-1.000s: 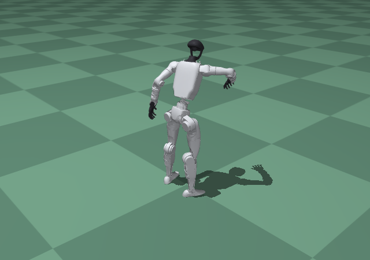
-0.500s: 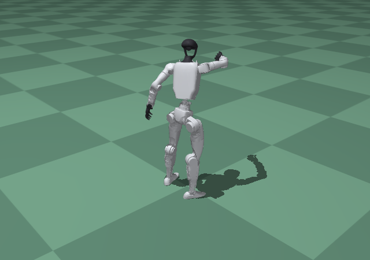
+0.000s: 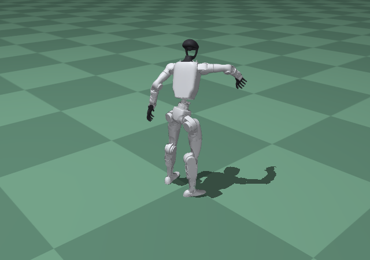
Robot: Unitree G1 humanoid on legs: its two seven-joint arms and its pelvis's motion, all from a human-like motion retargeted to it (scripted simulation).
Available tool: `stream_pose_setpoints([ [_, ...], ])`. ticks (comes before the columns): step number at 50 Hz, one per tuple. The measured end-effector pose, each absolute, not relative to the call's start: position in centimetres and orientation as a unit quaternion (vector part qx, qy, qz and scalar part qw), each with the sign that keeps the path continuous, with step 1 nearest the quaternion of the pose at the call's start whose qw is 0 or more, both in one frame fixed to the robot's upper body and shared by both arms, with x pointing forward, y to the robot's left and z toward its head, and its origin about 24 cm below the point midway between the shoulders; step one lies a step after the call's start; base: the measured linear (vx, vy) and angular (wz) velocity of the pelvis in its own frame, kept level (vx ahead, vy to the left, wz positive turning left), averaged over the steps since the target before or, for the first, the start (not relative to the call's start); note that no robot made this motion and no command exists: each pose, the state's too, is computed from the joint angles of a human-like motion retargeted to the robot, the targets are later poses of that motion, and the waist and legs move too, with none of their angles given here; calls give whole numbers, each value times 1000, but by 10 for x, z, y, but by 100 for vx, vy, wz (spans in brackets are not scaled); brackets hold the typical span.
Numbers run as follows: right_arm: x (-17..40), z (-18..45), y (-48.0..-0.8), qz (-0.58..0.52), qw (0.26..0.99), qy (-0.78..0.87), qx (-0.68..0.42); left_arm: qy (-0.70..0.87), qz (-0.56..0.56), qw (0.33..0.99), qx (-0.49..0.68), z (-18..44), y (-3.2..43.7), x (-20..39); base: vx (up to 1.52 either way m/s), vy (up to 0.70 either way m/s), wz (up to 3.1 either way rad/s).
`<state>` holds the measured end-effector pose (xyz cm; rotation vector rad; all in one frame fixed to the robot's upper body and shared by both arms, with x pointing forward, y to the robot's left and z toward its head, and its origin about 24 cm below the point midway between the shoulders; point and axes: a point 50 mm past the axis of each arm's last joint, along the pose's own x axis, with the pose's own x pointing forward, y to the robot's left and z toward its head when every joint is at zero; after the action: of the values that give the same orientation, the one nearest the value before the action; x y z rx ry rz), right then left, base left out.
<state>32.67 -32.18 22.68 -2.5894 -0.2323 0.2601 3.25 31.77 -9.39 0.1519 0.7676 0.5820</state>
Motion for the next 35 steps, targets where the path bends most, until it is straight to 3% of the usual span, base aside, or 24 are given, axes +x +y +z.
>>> stream_pose_setpoints([
  [3, 332, 260, -354, 7, 229, -16, -973, 373, 269, 886, 66, -96, 315, 31, 0, 0, 0],
  [6, 340, 298, -354, -79, 221, -13, -972, 378, 256, 887, 69, -95, 317, 29, 0, 0, 0],
  [13, 373, 363, -262, -147, 264, -135, -944, 378, 261, 884, 89, -85, 340, 35, 1, -1, 9],
  [18, 375, 386, -163, -111, 264, -271, -919, 364, 301, 879, 65, -82, 347, 38, 0, 0, 0],
  [25, 322, 367, -51, 13, 251, -491, -834, 362, 331, 871, 29, -88, 339, 36, 0, 0, 0],
  [30, 297, 319, -44, 126, 297, -526, -787, 379, 325, 866, 23, -95, 328, 31, 0, 0, -4],
  [35, 312, 267, -98, 185, 316, -412, -834, 396, 311, 863, 31, -100, 319, 21, -2, 1, -33],
])
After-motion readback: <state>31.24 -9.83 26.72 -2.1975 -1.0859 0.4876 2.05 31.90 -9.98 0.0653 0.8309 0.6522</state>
